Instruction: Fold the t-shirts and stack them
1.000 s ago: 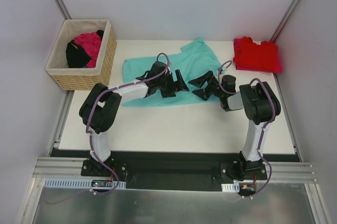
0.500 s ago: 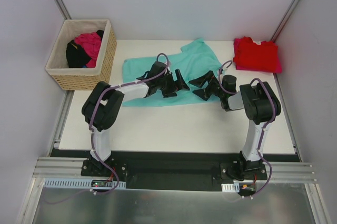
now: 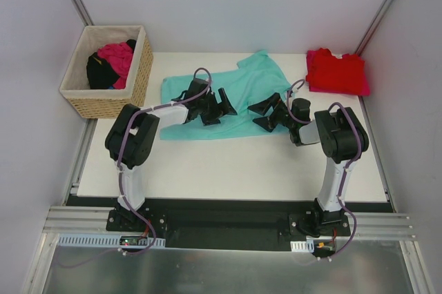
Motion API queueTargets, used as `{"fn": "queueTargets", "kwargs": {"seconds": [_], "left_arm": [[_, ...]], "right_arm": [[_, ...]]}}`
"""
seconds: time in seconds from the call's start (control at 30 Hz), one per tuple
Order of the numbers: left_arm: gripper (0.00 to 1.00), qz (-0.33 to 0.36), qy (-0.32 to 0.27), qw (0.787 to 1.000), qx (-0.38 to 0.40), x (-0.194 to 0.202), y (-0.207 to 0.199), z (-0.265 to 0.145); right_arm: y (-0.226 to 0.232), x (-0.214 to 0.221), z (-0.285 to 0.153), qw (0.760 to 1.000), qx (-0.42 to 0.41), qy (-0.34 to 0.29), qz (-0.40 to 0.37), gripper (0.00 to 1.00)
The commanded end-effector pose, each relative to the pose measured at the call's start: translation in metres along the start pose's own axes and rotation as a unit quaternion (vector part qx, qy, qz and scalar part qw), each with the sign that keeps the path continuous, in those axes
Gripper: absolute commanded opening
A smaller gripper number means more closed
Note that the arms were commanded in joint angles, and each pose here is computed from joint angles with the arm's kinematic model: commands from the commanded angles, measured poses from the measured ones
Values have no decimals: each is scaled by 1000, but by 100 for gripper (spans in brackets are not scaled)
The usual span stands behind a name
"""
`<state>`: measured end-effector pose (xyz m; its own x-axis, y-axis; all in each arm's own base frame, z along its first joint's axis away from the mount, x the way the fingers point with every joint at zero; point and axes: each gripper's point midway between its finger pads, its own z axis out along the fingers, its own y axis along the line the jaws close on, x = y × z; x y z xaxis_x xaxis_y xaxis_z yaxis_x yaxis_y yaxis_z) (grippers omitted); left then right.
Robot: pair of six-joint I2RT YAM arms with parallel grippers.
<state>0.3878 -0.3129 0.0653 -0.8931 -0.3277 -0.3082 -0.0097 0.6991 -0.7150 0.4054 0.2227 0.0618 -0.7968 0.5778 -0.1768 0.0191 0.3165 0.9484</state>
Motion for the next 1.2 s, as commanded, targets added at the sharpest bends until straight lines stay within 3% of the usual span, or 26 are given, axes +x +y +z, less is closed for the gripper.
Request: {"fn": "queueTargets", "kwargs": {"seconds": [0.0, 0.53, 1.03, 1.17], "left_arm": [[89, -5, -9, 999, -41, -13, 34, 2], [89, -74, -45, 986, -139, -47, 130, -29], [88, -68, -84, 982, -153, -66, 126, -59], [88, -69, -119, 973, -186, -75, 130, -77]], "right_arm": [[12, -4, -3, 999, -27, -4, -25, 97], [10, -3, -3, 999, -27, -4, -23, 98], [6, -2, -3, 999, -24, -5, -21, 97], [-1, -1, -4, 1000, -1, -9, -25, 98]]}}
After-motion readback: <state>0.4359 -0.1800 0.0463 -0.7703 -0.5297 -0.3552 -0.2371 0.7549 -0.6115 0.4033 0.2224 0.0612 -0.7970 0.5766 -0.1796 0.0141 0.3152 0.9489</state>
